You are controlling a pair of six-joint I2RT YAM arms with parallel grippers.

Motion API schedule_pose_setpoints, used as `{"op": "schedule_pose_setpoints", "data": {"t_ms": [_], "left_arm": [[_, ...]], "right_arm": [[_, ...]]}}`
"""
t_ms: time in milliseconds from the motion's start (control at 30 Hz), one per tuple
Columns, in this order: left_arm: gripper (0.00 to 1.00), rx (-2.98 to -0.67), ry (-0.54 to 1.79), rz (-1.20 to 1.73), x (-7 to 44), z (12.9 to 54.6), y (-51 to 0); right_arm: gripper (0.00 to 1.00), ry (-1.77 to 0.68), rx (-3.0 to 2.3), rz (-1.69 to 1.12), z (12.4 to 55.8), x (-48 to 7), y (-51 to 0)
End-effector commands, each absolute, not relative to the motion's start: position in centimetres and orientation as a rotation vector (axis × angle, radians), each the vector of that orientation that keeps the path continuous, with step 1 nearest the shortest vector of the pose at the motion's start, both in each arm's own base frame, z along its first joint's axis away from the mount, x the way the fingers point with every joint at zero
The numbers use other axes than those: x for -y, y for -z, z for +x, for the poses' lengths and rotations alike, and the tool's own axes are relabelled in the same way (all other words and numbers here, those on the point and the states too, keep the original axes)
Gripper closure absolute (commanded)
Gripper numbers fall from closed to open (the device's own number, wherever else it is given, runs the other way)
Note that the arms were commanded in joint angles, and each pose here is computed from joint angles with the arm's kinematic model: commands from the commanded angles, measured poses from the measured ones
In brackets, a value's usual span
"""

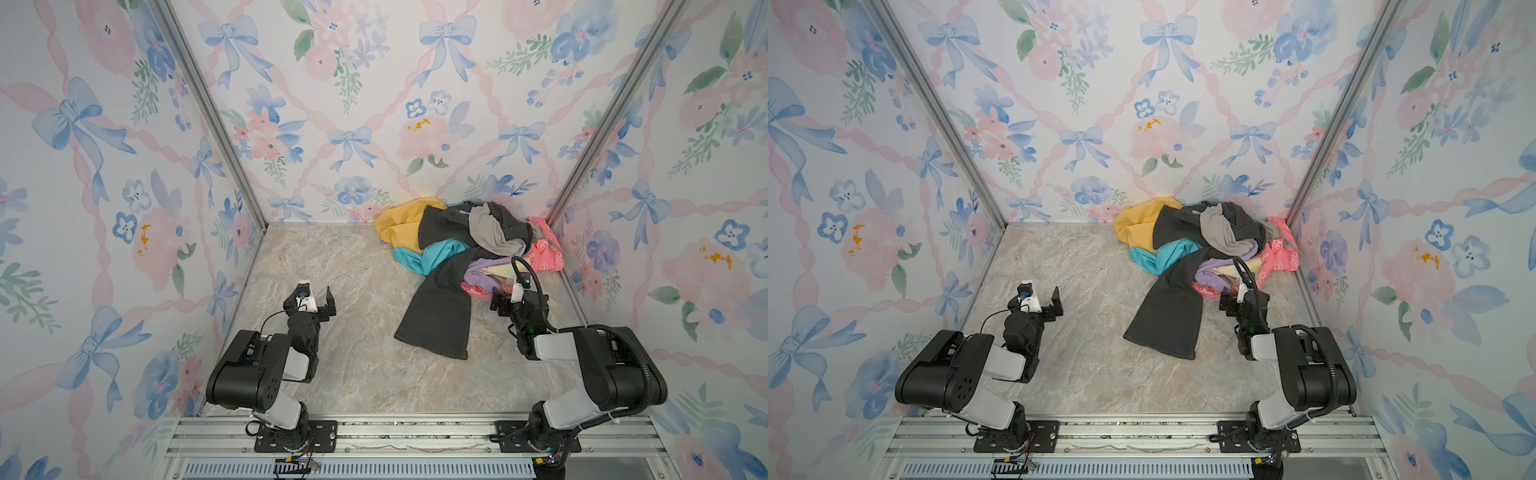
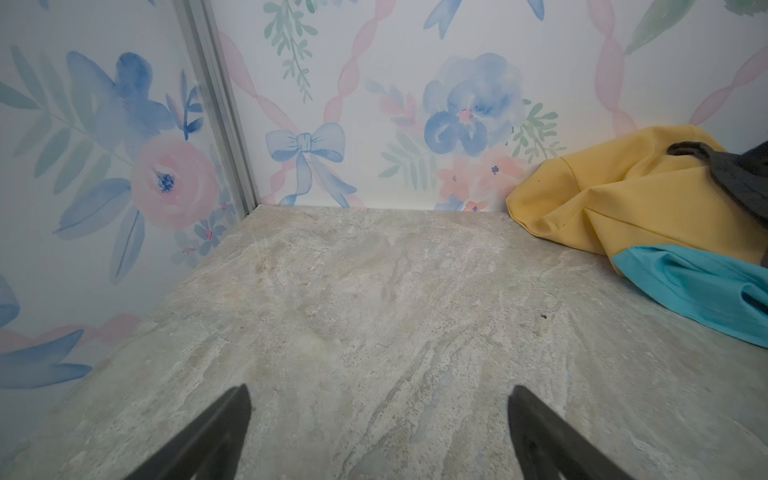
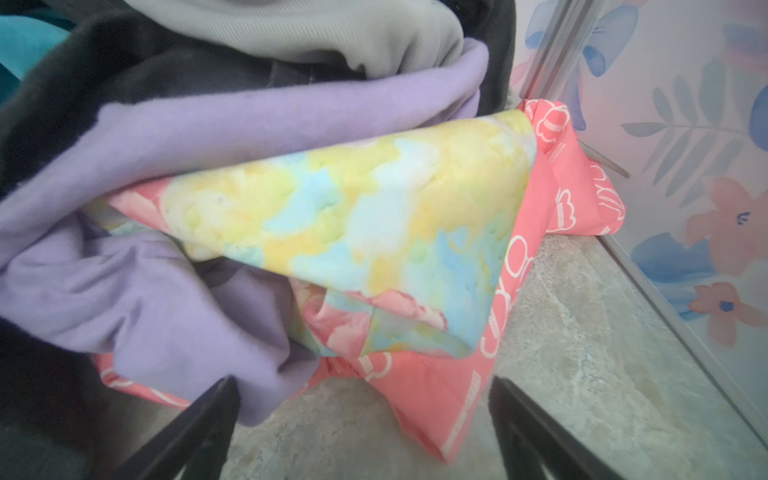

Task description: Pick out a specific cloth from the pile

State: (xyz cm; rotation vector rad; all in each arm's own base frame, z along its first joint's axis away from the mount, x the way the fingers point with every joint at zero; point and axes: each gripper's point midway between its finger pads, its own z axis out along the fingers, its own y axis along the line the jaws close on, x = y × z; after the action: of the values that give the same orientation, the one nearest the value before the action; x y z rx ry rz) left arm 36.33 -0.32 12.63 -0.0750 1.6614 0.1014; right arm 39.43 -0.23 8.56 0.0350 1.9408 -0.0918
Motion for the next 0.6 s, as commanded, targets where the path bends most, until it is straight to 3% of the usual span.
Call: {"op": "schedule_pose_setpoints", "data": {"t_ms": [0, 567], "left_arm": [[0.02, -1.657, -0.098, -0.059, 0.53, 36.69, -12.85], [0.02, -1.659, -0.093, -0.060, 0.49, 36.66, -12.76]], "right_arm": [[0.03, 0.082, -1.902, 0.032, 39.94, -0.04, -9.72], [0.03, 0.081, -1.902, 0.031, 39.94, -0.06, -9.73]]}}
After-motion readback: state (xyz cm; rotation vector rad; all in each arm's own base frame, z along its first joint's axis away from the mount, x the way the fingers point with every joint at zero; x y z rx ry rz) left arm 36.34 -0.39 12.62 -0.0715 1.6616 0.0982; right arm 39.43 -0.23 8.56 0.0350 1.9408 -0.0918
